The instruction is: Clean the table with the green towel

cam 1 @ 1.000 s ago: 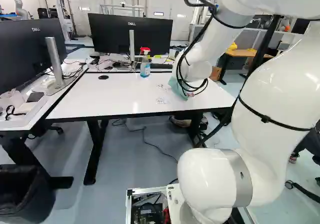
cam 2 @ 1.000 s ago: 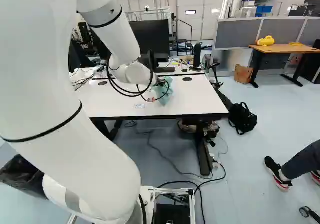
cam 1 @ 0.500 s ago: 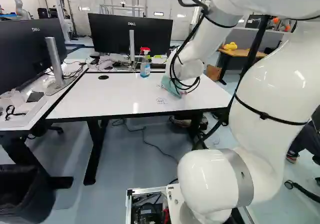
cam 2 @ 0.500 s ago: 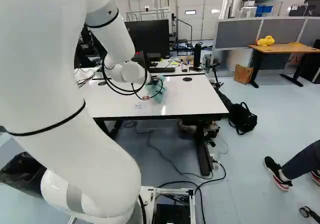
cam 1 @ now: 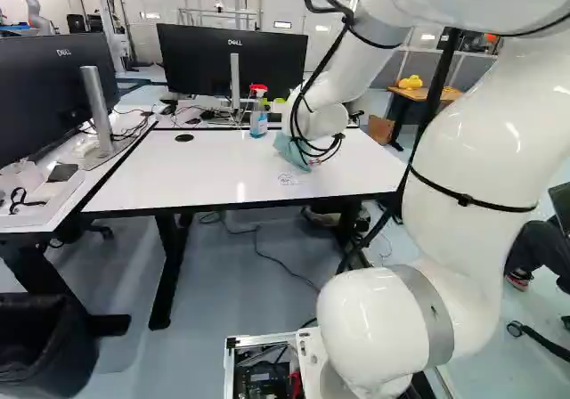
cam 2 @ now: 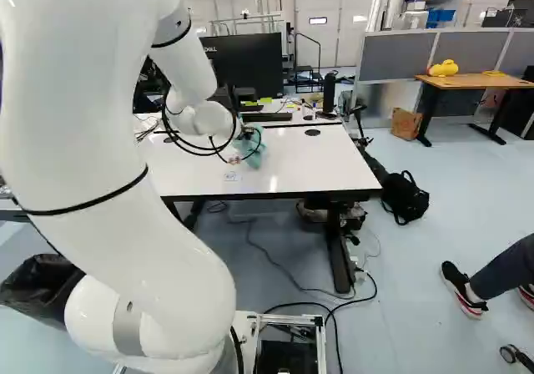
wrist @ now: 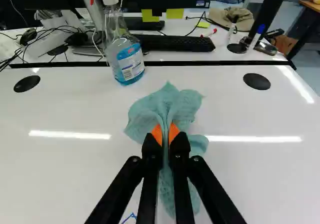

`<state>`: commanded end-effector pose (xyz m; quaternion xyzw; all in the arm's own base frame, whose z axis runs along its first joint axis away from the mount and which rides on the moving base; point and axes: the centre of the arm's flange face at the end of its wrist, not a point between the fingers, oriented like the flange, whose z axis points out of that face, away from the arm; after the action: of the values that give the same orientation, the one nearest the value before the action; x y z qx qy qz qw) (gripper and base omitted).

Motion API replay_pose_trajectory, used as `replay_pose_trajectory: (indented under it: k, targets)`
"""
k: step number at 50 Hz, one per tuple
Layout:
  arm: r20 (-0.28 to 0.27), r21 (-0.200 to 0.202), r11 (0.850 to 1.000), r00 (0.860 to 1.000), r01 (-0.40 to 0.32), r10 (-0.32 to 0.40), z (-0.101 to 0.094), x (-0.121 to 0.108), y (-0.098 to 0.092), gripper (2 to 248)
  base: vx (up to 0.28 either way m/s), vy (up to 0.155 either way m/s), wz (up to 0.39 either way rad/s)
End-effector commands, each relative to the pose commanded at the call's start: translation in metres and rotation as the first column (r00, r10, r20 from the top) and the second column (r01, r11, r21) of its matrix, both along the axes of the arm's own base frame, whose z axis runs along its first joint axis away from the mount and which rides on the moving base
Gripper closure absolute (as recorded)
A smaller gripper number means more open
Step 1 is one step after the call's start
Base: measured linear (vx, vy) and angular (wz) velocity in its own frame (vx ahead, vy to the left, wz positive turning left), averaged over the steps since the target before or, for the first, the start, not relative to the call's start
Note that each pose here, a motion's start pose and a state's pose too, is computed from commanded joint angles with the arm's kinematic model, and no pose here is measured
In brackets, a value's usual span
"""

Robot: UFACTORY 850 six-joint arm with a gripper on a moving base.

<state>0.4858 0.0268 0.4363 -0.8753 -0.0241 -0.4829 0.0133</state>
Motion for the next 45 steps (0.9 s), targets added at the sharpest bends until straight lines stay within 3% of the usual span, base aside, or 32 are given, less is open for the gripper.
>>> replay_pose_trajectory:
  k: [45]
  targets:
    - [0.010, 0.001, 0.992, 0.992, -0.126, 0.126, -0.001, 0.029, 0.068, 215, 0.000, 0.000, 0.000]
